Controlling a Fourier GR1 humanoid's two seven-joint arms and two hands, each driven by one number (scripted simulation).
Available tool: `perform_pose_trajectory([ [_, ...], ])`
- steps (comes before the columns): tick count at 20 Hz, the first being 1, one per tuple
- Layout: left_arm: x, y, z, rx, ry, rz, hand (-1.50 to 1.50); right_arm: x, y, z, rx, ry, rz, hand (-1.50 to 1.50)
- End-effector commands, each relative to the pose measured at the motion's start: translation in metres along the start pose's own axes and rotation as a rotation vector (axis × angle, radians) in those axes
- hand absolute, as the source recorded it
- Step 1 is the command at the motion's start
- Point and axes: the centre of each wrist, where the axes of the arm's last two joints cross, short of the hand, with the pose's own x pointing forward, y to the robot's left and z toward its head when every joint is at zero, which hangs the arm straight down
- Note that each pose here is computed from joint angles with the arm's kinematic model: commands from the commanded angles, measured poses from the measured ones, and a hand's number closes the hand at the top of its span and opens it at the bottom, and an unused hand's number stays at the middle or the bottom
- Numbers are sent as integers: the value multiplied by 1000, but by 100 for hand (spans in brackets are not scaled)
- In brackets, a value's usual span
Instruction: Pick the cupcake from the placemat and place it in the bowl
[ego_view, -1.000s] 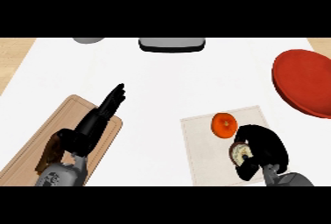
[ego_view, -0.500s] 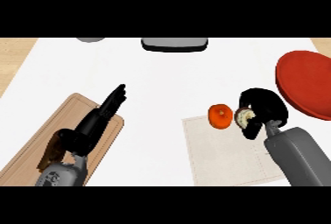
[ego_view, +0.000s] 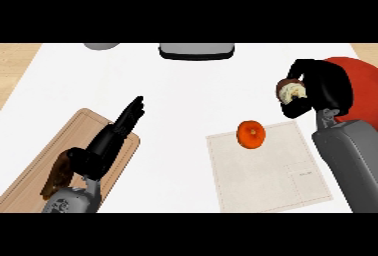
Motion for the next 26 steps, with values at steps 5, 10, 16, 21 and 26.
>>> perform_pose_trajectory([
  [5,-6,7,12,2,-3,5,0,-32,-44,-3,-226,59,-259,150],
  [10,17,7,11,-2,0,-10,0,-63,-38,-31,-205,154,-147,150],
  [16,-3,-2,11,-18,-7,-2,0,-116,-42,-53,-354,206,-6,150],
  [21,1,7,11,-20,-2,5,0,-151,-46,-69,-352,239,47,150],
  [26,16,-10,-11,-59,-24,-14,0,-171,-25,-76,-23,357,-23,150],
])
